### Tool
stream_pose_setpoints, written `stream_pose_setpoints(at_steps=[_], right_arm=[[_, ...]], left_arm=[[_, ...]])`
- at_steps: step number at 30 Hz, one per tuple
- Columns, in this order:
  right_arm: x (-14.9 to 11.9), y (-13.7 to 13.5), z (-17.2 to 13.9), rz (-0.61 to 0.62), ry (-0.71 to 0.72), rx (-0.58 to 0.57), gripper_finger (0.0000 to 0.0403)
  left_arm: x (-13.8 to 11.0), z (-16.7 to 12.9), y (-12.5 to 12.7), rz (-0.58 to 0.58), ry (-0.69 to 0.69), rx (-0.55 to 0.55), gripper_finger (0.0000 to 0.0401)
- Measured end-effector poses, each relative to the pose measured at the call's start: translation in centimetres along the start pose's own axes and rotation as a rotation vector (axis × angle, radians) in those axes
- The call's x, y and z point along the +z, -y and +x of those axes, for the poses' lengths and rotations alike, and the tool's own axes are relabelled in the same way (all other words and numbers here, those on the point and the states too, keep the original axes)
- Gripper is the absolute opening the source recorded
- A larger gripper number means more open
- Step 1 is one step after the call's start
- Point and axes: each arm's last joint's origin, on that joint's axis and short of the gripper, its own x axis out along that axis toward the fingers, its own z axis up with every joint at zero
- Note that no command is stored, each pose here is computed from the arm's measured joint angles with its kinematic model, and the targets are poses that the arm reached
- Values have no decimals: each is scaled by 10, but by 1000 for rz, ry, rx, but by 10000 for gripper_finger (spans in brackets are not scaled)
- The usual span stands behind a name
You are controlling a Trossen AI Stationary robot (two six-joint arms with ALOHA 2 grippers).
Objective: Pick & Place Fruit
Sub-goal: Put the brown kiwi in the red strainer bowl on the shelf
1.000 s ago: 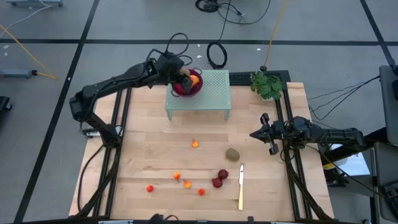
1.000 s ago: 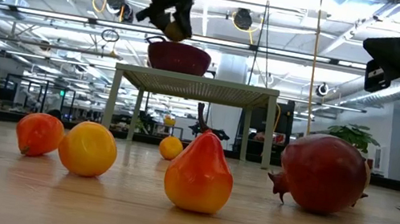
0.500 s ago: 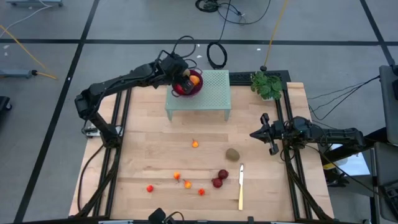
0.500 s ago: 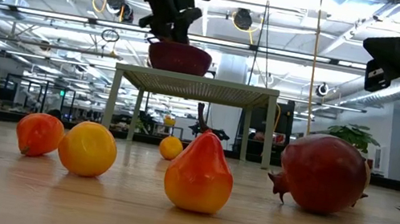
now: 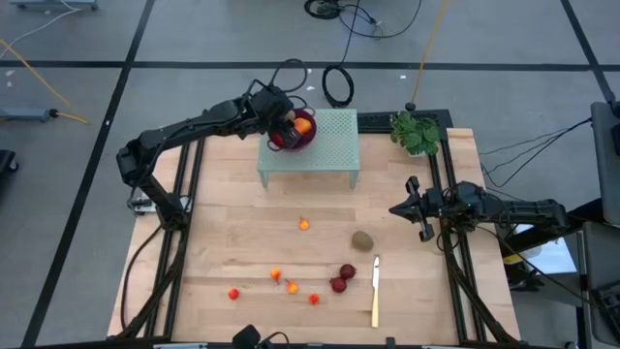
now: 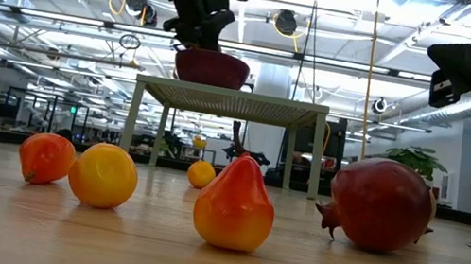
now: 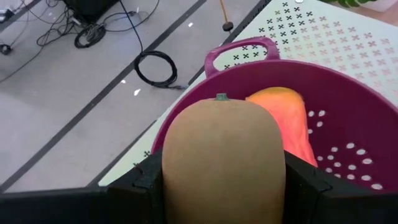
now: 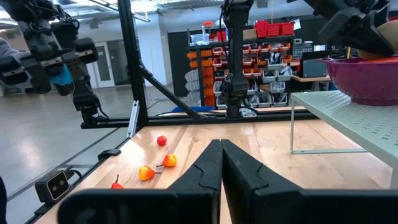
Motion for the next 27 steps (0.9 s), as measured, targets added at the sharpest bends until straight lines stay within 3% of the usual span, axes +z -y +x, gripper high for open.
stream_pose_setpoints(at_steps=[6,12,27], right_arm=[[0,0,0,0,0,0,0],[0,0,0,0,0,1,0],[0,0,0,2,0,0,0]], left_arm=[[-1,0,-1,6,-10,34,200],[-2,0,1,31,-20,11,226],[-2,-2,7,112,-18,1,234]])
